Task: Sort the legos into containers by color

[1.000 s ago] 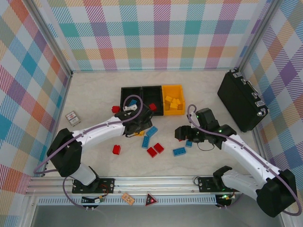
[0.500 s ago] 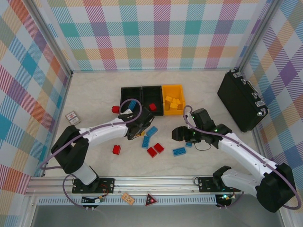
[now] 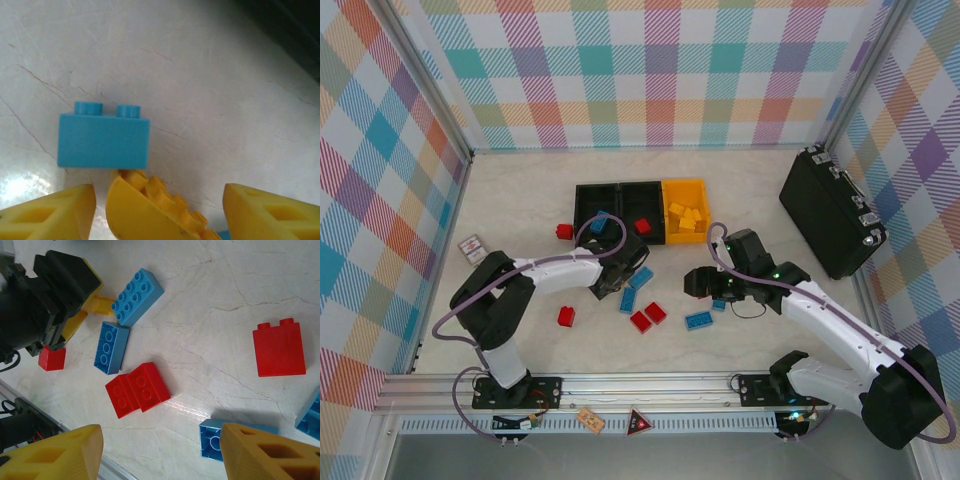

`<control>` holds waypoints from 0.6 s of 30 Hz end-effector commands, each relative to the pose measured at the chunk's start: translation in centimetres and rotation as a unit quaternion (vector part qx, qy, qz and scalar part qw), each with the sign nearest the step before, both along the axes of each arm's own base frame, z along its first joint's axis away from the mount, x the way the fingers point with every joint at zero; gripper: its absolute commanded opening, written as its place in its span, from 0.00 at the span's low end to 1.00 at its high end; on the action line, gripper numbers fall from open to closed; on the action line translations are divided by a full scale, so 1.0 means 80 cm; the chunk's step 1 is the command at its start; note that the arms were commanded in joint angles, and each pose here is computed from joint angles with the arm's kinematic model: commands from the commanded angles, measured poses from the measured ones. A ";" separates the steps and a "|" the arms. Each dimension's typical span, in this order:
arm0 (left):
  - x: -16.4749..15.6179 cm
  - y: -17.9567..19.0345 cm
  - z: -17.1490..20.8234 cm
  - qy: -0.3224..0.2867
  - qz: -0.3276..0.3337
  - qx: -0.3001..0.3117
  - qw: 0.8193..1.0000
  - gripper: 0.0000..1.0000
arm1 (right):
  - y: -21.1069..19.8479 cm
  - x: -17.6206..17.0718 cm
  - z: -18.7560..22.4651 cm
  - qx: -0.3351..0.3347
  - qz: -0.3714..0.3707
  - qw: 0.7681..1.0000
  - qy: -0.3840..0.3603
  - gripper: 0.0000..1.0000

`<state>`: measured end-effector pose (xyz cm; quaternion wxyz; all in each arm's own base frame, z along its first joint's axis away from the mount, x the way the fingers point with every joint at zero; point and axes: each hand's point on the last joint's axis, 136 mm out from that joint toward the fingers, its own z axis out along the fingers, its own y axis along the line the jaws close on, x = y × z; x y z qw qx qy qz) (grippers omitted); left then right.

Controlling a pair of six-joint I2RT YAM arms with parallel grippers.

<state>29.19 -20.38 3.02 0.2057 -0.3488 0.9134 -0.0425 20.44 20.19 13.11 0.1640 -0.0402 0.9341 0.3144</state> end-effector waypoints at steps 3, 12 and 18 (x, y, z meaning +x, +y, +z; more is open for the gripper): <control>0.000 -0.005 -0.004 0.011 -0.007 -0.008 1.000 0.49 | -0.005 -0.001 -0.006 -0.011 -0.005 1.000 0.000 0.63; -0.003 0.002 0.029 -0.008 -0.027 -0.009 1.000 0.23 | -0.002 0.000 -0.010 -0.006 -0.008 1.000 0.003 0.63; 0.005 -0.004 0.070 -0.035 -0.072 -0.006 0.997 0.22 | -0.004 0.001 -0.009 -0.007 -0.010 1.000 -0.001 0.63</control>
